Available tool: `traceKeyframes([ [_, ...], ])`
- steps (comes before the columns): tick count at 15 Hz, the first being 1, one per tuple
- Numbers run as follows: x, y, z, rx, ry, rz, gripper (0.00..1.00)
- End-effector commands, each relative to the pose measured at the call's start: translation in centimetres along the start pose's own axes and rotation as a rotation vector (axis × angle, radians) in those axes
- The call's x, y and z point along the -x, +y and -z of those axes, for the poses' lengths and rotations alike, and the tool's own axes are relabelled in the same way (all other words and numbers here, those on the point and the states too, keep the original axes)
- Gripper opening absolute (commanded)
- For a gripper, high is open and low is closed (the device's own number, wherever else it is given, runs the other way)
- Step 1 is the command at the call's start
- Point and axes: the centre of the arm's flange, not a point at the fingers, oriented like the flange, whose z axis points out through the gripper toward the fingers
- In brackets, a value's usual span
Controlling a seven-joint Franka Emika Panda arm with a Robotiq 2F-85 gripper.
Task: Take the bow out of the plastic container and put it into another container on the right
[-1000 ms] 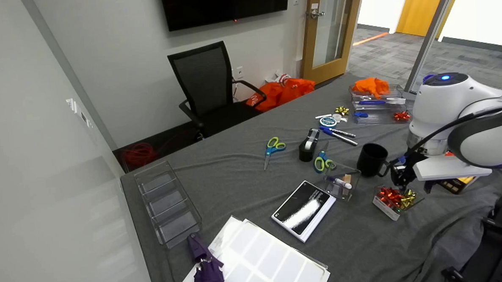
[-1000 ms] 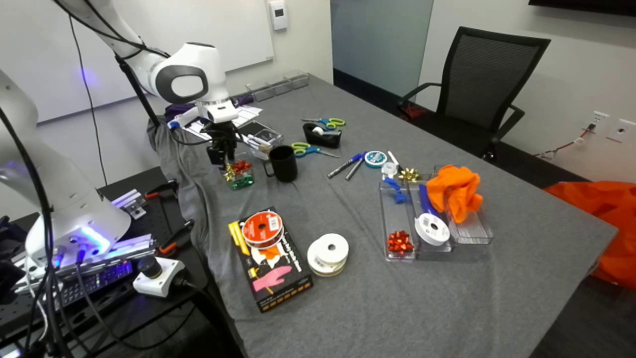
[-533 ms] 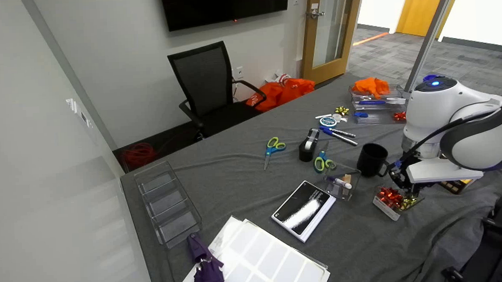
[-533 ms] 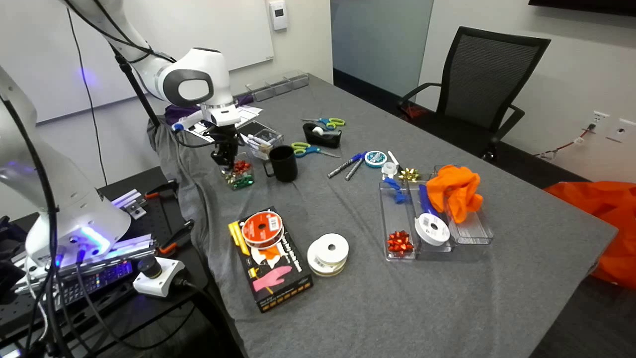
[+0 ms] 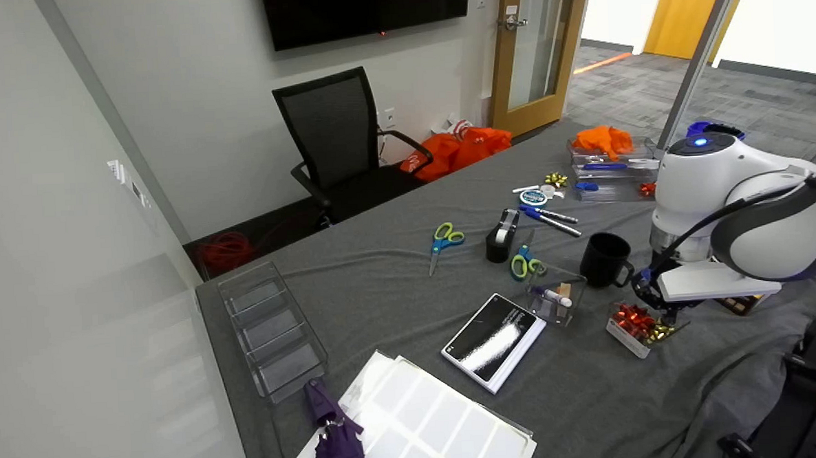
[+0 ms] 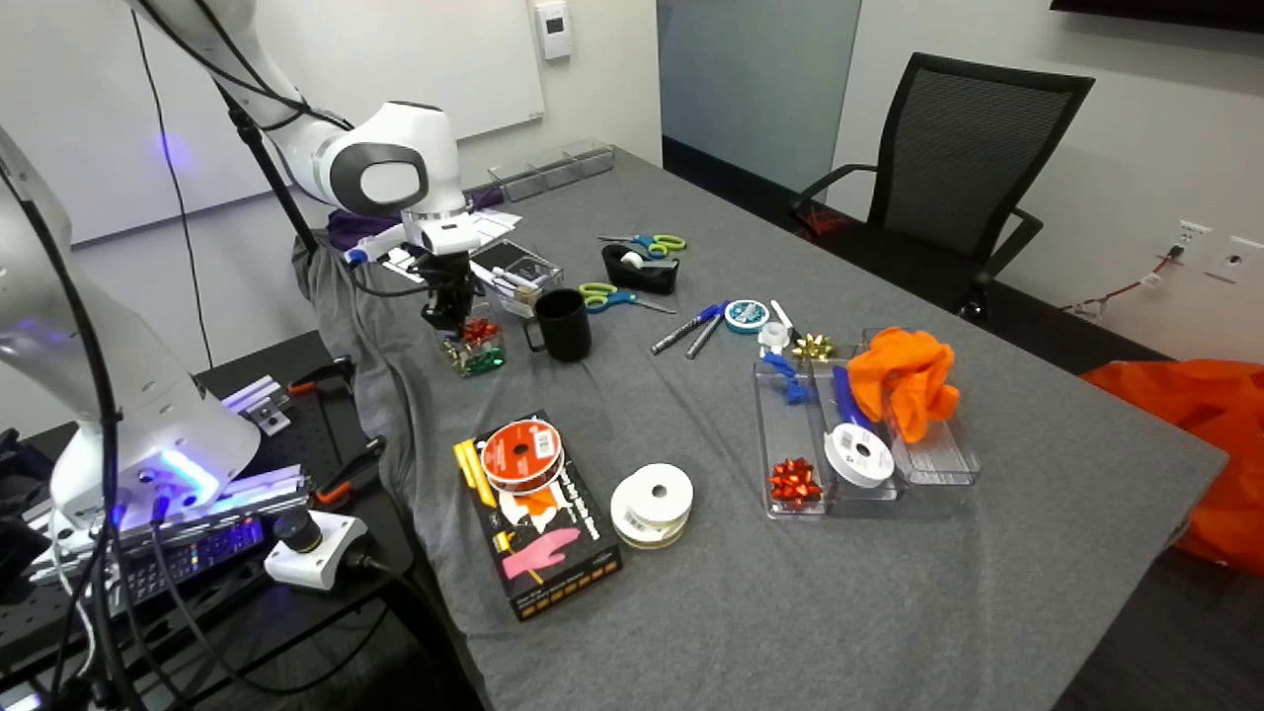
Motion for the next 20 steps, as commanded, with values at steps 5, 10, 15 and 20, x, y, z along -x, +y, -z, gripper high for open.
traceKeyframes([
  [5,0.9,-0.1,3.6,-0.087,-0.021,0.063,0.00],
  [10,1.3,-0.2,6.4,-0.170,-0.023,0.096,0.00],
  [15,1.8,0.8,9.0,-0.176,-0.042,0.164,0.00],
  [20,1.9,2.2,11.5,-0.170,-0.053,0.234,0.00],
])
